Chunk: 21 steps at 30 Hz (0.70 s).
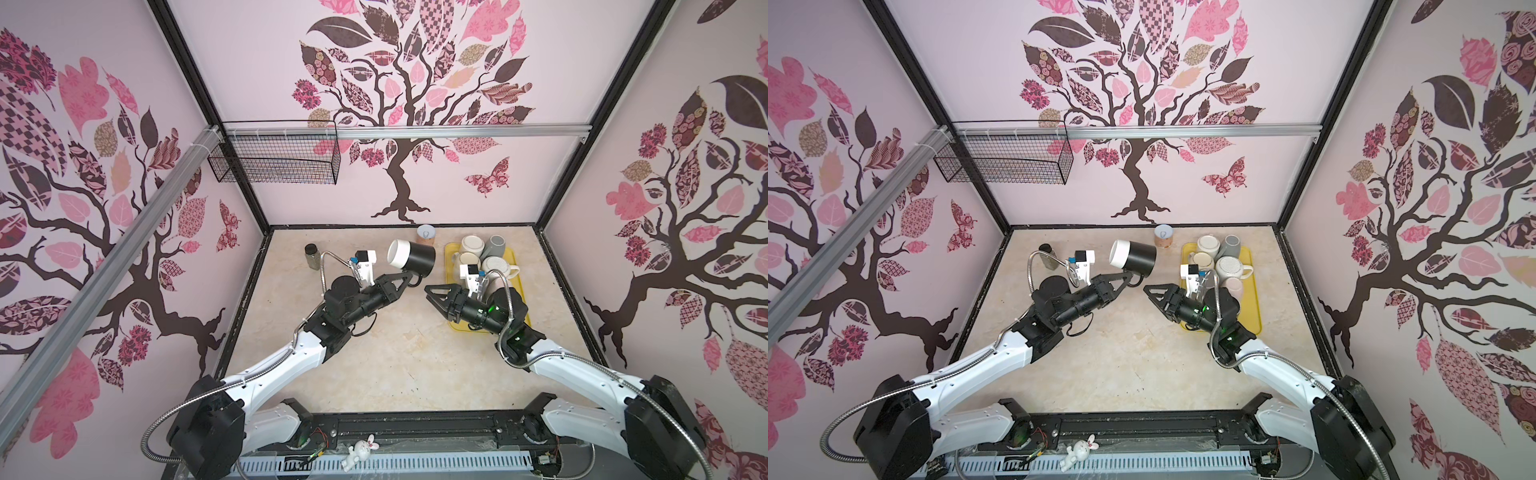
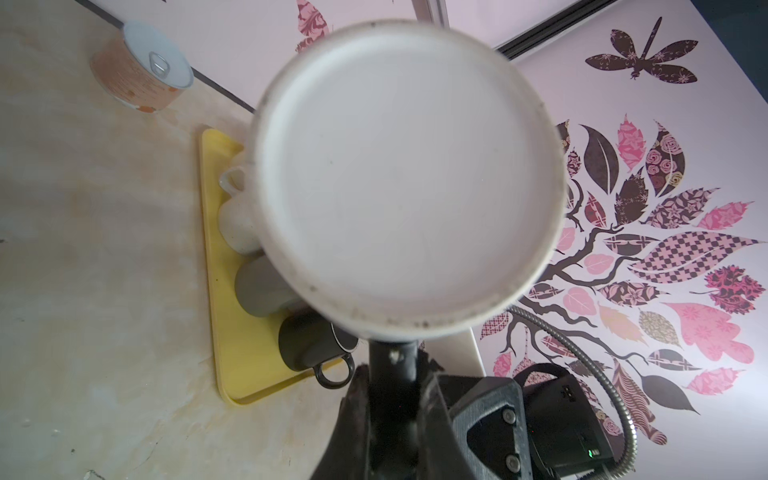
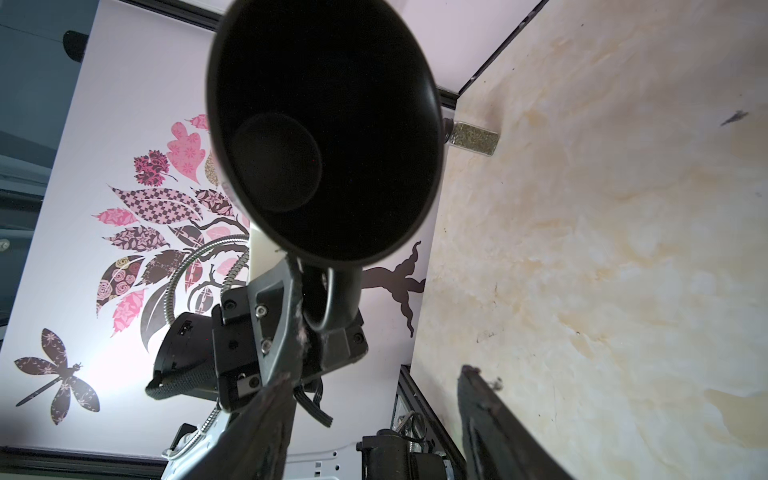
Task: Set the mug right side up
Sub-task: 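Grasp the mug's open end with right gripper while left gripper holds base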
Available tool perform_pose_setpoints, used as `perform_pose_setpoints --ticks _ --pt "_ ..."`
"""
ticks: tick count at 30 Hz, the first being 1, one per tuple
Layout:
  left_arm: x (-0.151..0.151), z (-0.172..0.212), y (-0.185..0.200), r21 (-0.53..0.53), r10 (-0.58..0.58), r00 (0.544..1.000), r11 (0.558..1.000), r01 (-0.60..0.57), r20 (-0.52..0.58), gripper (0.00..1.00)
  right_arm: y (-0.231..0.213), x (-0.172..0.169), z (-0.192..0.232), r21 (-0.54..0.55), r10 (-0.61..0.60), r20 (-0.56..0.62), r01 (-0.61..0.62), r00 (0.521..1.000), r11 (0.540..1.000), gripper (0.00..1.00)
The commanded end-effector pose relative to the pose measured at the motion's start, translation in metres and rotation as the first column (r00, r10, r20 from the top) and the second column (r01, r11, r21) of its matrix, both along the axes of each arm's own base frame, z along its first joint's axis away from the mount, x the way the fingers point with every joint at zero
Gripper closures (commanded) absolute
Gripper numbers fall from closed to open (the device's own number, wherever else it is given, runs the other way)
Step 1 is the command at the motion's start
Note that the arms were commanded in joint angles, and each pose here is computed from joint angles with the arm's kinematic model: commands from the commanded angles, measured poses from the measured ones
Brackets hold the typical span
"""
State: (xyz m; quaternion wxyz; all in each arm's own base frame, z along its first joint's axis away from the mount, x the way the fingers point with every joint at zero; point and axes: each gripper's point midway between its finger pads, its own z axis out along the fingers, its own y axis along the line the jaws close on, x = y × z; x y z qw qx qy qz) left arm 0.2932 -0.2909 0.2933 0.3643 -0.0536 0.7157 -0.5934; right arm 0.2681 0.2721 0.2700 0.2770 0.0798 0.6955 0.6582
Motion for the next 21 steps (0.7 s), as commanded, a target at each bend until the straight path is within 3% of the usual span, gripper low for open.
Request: perform_pose_setpoints --ticks 1,6,21 --pt "-0.012 0.043 -0.008 -0.129 -0.040 0.992 0.990 0.055 0.118 1.00 0.011 0.001 0.039 0.108 0.050 0.059 -0.056 0.997 0.993 0.35" --pt "-0.015 0.043 -0.005 -0.126 -0.033 0.993 0.991 0.048 0.117 1.00 0.017 0.005 0.037 0.137 0.076 0.032 -0.080 0.997 0.987 0.39" --pt "-0.024 0.043 -0.003 -0.176 -0.062 0.994 0.981 0.078 0.093 1.00 0.018 0.010 0.054 0.185 0.061 0.098 -0.078 0.993 0.980 0.76"
